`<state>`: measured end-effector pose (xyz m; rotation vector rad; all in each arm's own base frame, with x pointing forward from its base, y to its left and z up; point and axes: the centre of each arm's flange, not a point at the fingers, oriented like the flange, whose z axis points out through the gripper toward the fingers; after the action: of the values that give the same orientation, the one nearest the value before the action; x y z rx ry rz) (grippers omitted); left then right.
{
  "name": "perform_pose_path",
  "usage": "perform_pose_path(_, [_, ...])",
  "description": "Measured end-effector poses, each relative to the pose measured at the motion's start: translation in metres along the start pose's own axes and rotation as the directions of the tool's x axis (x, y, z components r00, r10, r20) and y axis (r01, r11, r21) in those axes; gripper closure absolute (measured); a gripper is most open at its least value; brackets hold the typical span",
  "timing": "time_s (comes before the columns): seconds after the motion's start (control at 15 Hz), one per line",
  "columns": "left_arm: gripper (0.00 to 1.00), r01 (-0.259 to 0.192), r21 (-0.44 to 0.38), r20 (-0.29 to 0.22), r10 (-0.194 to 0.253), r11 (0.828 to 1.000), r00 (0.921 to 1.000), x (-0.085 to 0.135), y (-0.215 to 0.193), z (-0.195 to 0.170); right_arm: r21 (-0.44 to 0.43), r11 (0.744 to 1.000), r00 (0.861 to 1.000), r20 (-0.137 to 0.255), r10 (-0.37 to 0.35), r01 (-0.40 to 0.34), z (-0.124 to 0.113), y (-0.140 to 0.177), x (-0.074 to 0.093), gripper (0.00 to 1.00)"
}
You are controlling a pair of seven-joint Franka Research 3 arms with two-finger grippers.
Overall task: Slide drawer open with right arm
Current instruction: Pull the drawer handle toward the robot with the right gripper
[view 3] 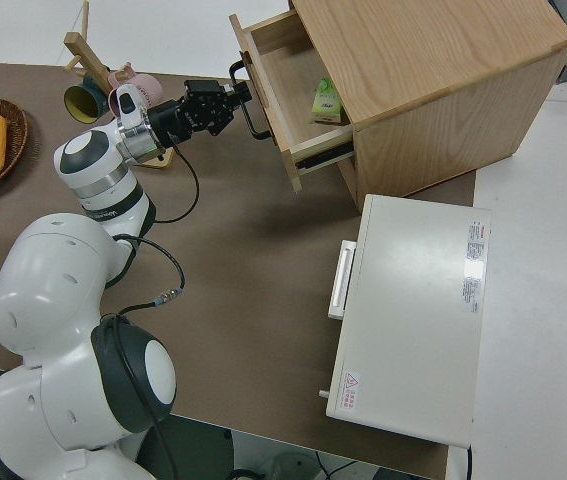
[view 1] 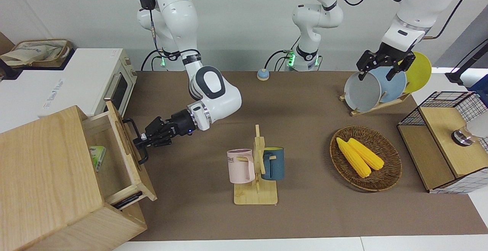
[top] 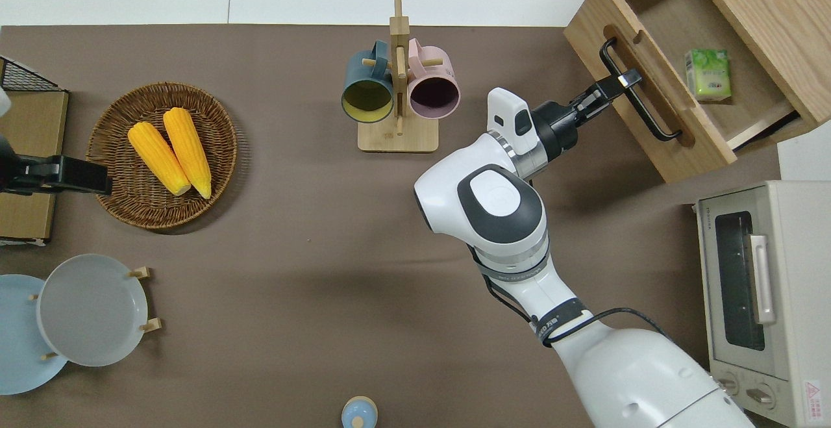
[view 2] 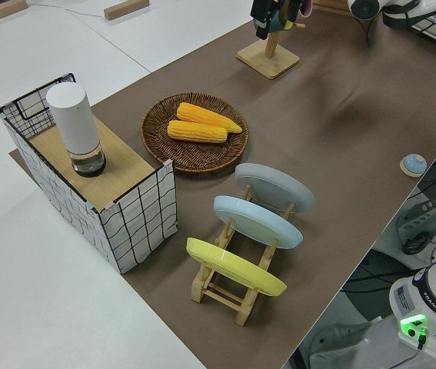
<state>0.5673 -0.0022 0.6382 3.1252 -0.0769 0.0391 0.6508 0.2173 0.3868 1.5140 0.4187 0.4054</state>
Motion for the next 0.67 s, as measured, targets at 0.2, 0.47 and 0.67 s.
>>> perform_pose_path(0.2, [0.01,0.0,0.0,0.0,0.0,1.0,1.0,0.0,0.0,0.0,0.019,1.0,1.0,0.007,0.009,-0.009,-0.016,0.003,0.0,0.82])
perform_pose_path(0.47, [0.01,0.0,0.0,0.0,0.0,1.0,1.0,0.0,0.0,0.0,0.026,1.0,1.0,0.003,0.01,-0.011,-0.042,0.003,0.001,0.82])
perform_pose_path(0.67, [0.0,0.0,0.0,0.0,0.0,1.0,1.0,0.0,0.0,0.0,0.026,1.0,1.0,-0.006,0.01,-0.009,-0.065,0.003,0.001,0.82])
